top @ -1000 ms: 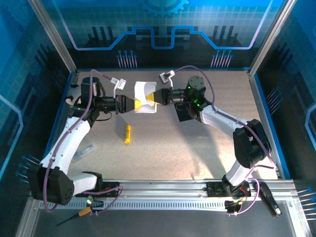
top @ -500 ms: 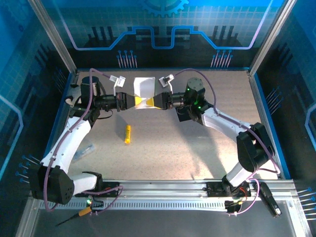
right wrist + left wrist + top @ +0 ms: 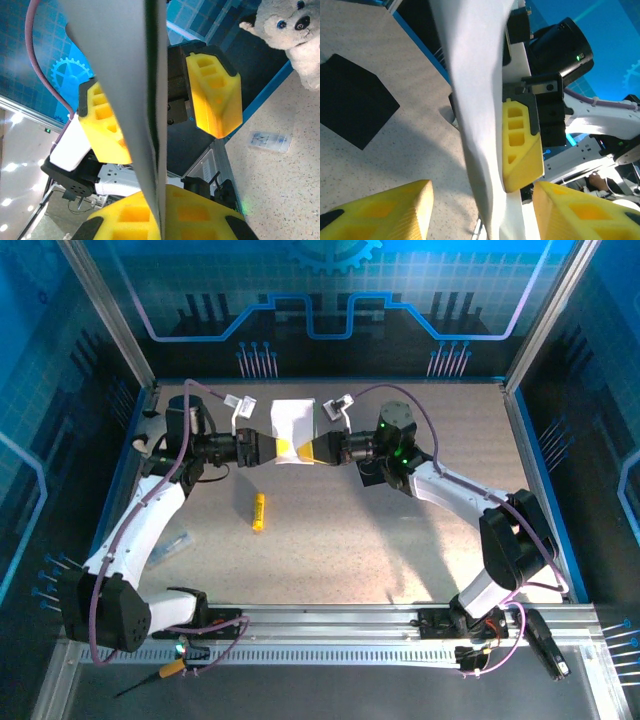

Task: Place the letter into the envelope and seal it

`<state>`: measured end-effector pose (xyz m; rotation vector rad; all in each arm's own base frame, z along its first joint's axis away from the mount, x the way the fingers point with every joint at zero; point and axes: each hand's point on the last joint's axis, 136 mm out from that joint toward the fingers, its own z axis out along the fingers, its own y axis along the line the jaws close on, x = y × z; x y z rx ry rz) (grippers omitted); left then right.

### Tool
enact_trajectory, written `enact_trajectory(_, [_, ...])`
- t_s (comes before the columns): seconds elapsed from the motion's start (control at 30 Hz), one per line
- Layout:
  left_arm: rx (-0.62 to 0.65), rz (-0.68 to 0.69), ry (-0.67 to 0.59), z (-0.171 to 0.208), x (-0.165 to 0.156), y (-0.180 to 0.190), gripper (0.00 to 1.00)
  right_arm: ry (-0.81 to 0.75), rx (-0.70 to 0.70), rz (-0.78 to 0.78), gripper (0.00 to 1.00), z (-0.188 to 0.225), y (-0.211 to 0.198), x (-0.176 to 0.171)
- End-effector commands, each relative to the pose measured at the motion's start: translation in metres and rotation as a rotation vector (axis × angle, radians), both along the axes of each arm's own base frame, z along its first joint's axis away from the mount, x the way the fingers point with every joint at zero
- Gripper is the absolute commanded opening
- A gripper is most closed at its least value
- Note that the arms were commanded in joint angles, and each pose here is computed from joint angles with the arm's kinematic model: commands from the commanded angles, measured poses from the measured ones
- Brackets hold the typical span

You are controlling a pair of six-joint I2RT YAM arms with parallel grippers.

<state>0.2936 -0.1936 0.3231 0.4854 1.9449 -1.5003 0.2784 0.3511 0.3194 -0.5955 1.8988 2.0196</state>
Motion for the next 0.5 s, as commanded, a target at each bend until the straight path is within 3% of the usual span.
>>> enact_trajectory(0.0, [-0.012, -0.07, -0.006, 0.001, -0.02, -0.002, 0.52, -0.032, 0.036, 0.01, 0.0, 0.014, -0.004, -0.006])
enact_trajectory(0.33, [-0.014, -0.071, -0.004, -0.005, -0.02, -0.003, 0.16, -0.046, 0.052, -0.011, 0.0, 0.023, -0.004, -0.002])
enact_trajectory(0.43, [-0.014, -0.07, -0.006, -0.004, -0.019, -0.003, 0.0, -0.049, 0.05, -0.011, 0.0, 0.024, -0.005, -0.001])
enact_trajectory(0.47, [-0.015, -0.073, -0.007, -0.004, -0.02, -0.003, 0.0, -0.049, 0.047, -0.011, 0.02, 0.023, -0.005, -0.002])
